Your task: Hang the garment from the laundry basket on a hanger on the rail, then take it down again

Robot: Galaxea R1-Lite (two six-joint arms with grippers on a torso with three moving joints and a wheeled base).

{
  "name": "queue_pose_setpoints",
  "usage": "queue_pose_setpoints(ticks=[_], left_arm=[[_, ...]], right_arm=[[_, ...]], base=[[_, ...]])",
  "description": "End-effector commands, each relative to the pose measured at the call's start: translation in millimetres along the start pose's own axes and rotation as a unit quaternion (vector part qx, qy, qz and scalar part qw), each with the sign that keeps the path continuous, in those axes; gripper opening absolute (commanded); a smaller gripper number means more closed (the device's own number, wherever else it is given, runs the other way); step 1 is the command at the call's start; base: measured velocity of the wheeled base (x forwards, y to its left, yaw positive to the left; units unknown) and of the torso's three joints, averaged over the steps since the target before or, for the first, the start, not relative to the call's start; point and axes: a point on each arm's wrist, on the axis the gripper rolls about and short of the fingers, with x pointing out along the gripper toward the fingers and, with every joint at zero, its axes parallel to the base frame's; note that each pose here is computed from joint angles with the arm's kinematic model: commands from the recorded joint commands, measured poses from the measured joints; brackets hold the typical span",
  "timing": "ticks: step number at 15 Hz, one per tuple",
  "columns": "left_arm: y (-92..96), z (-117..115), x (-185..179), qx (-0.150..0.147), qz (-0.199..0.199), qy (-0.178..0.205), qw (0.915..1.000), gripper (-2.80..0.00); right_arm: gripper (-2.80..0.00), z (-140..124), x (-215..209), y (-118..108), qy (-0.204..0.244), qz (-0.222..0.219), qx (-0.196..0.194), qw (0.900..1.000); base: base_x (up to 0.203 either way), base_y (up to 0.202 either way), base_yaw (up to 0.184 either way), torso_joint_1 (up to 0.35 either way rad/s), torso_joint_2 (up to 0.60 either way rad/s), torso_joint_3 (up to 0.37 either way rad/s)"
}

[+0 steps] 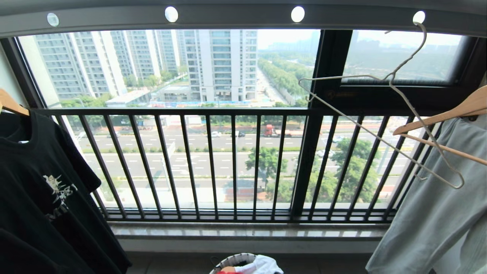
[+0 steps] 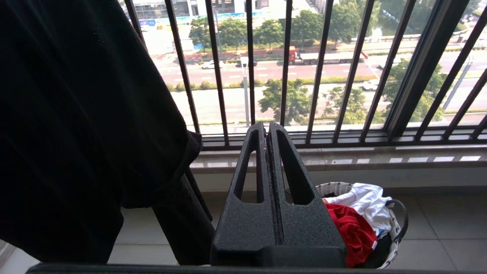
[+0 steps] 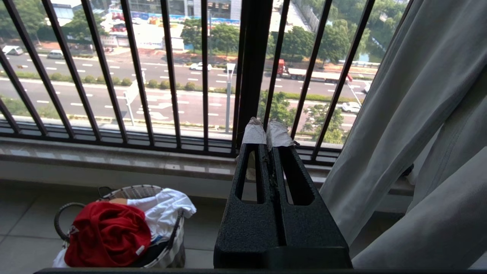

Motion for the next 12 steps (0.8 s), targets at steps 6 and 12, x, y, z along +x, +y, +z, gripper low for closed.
queue_pose_setpoints(ticks=[6,12], left_arm=[[0.0,-0.1,0.0,0.0,0.0,0.0,1.0,-2.8],[0.0,-0.1,0.0,0.0,0.0,0.0,1.0,-2.8]], right_arm=[[-2.8,0.1,0.1,0.0,0.001,0.0,-0.001,1.0],[-2.8,-0.1,0.1,-0.1,0.001,-0.001,0.0,1.0]], base=[[0.0,0.0,0.0,0.0,0.0,0.0],[0.0,0.0,0.0,0.0,0.0,0.0]])
